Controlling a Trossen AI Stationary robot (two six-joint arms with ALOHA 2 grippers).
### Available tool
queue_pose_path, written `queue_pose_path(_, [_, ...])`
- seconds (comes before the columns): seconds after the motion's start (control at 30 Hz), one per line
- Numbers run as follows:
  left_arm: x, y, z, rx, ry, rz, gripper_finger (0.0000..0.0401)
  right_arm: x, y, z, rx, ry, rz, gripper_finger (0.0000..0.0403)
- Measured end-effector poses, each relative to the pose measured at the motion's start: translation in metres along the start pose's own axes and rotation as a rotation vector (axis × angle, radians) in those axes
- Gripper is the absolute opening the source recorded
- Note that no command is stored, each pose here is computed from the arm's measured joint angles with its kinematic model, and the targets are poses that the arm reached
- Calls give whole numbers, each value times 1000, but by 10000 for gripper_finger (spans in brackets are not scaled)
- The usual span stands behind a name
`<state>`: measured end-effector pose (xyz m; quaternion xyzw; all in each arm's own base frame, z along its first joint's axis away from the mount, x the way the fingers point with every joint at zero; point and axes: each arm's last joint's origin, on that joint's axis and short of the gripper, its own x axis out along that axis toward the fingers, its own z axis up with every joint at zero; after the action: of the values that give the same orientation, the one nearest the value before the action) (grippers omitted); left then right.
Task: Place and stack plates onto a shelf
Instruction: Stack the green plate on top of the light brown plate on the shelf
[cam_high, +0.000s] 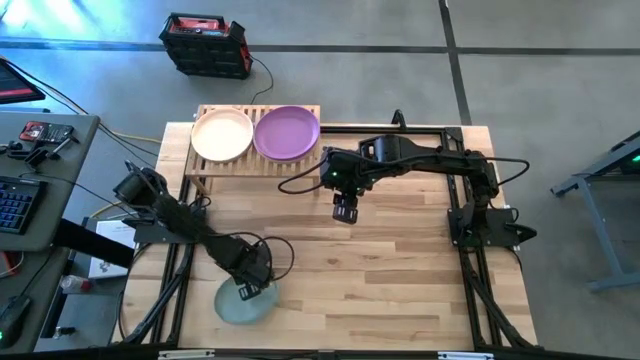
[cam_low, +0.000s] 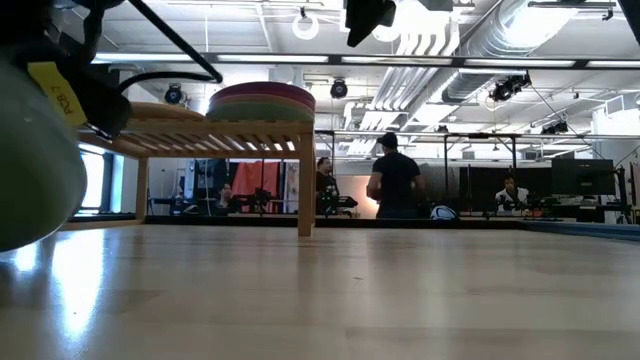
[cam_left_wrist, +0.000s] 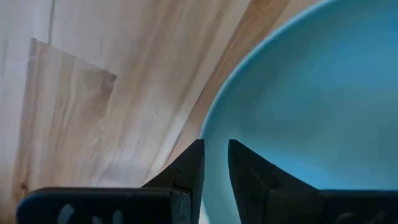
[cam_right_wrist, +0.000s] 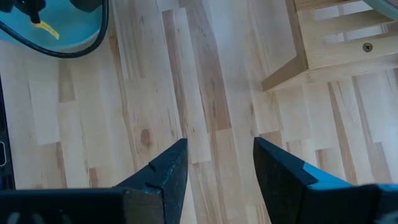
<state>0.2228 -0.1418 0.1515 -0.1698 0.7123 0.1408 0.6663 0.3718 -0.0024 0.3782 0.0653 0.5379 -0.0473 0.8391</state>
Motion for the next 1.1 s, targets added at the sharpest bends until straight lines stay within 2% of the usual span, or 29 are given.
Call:
queue_pose_path(0.63, [6, -1, 2, 9, -6, 17, 62, 0, 0, 0, 0, -1, 0, 158])
queue_pose_path(0.83, [8, 1, 3, 9, -18, 57, 42, 0, 0, 2, 0, -18, 2, 158])
queue_pose_path(1.1, [-8, 1, 6, -19, -16, -14, 37, 0, 0, 4, 1, -36, 5, 158])
